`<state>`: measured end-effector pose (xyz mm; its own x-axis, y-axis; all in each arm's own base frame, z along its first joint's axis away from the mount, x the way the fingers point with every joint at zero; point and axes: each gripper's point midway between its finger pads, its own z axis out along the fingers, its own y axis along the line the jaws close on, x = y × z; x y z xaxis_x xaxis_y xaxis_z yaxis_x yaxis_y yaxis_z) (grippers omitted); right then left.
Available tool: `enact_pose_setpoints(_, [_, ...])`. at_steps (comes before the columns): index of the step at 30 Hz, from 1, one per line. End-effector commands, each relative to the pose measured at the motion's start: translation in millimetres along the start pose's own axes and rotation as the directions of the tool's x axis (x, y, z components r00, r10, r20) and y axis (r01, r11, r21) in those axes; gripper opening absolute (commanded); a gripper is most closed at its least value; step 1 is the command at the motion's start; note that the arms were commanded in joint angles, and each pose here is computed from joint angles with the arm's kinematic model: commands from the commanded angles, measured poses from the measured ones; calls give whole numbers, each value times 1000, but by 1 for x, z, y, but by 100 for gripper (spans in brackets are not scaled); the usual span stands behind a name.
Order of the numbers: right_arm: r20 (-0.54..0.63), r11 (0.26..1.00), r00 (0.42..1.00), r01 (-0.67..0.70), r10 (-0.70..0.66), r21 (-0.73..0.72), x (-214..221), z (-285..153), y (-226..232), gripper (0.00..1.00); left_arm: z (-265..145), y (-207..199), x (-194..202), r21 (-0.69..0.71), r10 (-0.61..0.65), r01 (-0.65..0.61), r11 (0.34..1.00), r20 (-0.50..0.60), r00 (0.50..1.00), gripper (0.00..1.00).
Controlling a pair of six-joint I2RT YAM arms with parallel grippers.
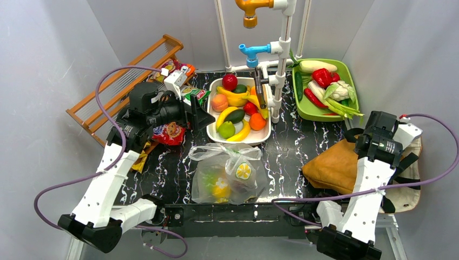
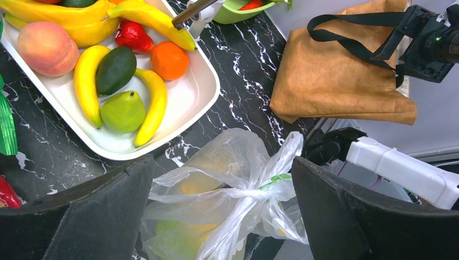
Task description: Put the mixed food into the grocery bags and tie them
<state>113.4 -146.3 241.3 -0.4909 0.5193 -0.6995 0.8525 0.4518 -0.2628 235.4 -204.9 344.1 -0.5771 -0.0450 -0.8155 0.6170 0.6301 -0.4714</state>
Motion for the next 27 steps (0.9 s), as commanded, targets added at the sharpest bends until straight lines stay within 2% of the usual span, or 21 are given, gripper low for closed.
enact_pose_setpoints(1, [52, 997, 996, -70, 68, 42, -6, 5, -10, 98, -9, -17, -3, 48, 32, -32, 998, 3, 999, 98])
enact_pose_setpoints(11, [52, 982, 983, -179, 176, 59, -4, 10, -16, 98, -17, -29, 7, 62, 128, -126, 990, -26, 991, 98])
enact_pose_setpoints(18, [-2, 976, 977, -212, 212, 58, 13, 22, -9, 98, -20, -29, 17, 60, 142, -139, 988, -37, 989, 98])
enact_pose_setpoints(20, [-13, 975, 976, -215, 216, 55, 17, 23, -7, 96, -21, -29, 18, 58, 145, -143, 988, -34, 989, 98])
enact_pose_setpoints(22, [-15, 975, 976, -216, 217, 47, 17, 23, -6, 84, -23, -28, 20, 52, 149, -147, 988, -32, 988, 98])
enact_pose_setpoints(27, [-10, 977, 977, -212, 212, 21, 14, 19, -4, 22, -24, -25, 24, 44, 153, -152, 987, -36, 988, 98])
